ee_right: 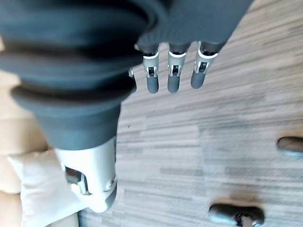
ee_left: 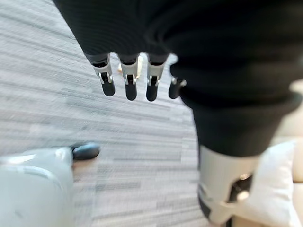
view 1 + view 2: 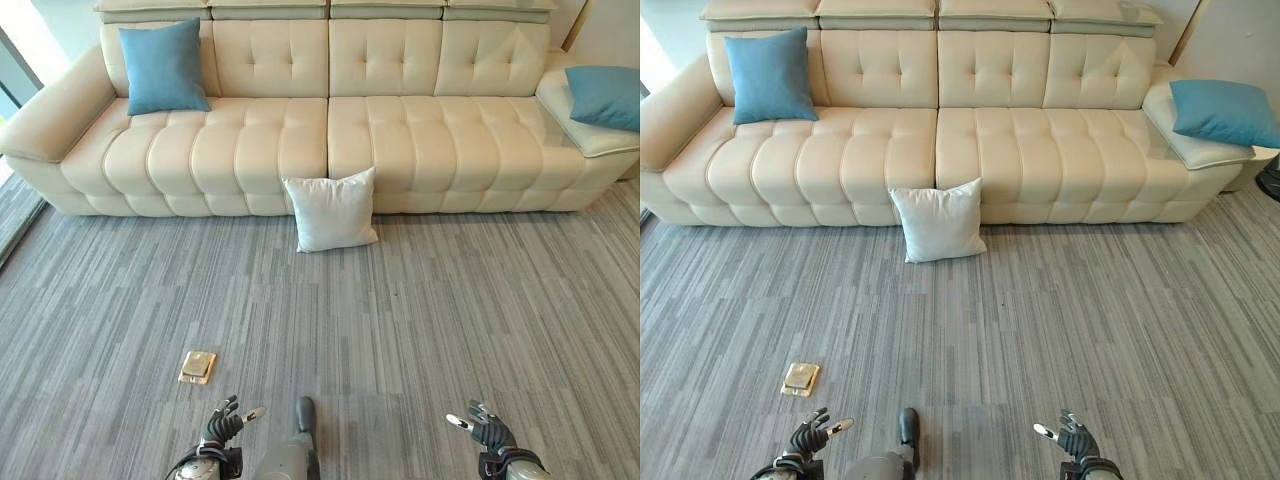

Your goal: Pick up all the scattered cushions and arrange them neatly on the sofa.

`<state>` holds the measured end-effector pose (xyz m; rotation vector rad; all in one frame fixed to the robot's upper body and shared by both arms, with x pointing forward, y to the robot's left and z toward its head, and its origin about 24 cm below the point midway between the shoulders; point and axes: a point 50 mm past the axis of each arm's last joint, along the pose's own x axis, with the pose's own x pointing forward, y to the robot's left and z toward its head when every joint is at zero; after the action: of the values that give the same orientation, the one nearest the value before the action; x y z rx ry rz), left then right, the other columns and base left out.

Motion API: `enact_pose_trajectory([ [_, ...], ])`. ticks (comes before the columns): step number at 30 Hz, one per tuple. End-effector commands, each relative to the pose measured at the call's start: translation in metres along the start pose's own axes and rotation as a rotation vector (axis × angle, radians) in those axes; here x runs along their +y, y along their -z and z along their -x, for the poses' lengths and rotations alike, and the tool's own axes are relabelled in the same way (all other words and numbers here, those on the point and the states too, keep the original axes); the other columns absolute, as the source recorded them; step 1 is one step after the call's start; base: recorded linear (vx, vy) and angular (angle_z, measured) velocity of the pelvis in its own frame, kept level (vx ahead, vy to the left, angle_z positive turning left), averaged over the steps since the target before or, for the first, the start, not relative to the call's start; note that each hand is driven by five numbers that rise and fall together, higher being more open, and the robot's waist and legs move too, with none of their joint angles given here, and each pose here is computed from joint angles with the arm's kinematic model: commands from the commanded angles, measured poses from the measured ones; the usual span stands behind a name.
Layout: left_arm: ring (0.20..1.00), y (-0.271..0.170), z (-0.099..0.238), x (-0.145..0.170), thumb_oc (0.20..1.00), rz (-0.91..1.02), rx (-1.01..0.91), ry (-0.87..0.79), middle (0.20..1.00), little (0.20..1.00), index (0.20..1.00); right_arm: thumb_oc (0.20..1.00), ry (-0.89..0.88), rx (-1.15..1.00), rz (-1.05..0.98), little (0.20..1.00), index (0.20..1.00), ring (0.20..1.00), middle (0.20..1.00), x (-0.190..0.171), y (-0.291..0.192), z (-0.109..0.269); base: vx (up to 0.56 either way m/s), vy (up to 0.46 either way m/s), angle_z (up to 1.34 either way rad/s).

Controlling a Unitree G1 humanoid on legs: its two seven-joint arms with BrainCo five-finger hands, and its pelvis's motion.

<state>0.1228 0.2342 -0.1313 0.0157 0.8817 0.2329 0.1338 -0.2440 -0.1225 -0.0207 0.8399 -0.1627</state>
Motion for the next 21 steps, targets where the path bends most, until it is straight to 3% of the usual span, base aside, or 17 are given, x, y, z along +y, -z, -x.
enact_pose_trajectory([
  [1, 1.0, -0.012, 0.001, 0.012, 1.0, -0.059, -0.061, 0.005, 1.0, 1.0, 1.0, 1.0, -0.036, -0.071, 0.048, 1.0, 1.0, 1.0, 1.0, 0.002, -0.018, -0.002, 0.32, 0.336, -0.03],
  [9, 1.0, -0.028, -0.003, 0.004, 1.0, -0.129, -0.106, 0.053, 1.0, 1.0, 1.0, 1.0, -0.028, -0.078, 0.028, 1.0, 1.0, 1.0, 1.0, 0.005, -0.021, -0.004, 0.32, 0.194, -0.04],
  [21, 1.0, -0.051, -0.004, 0.001, 1.0, -0.111, -0.199, 0.067, 1.0, 1.0, 1.0, 1.0, 0.007, -0.046, 0.017, 1.0, 1.0, 1.0, 1.0, -0.008, -0.015, -0.003, 0.48, -0.122, -0.07],
])
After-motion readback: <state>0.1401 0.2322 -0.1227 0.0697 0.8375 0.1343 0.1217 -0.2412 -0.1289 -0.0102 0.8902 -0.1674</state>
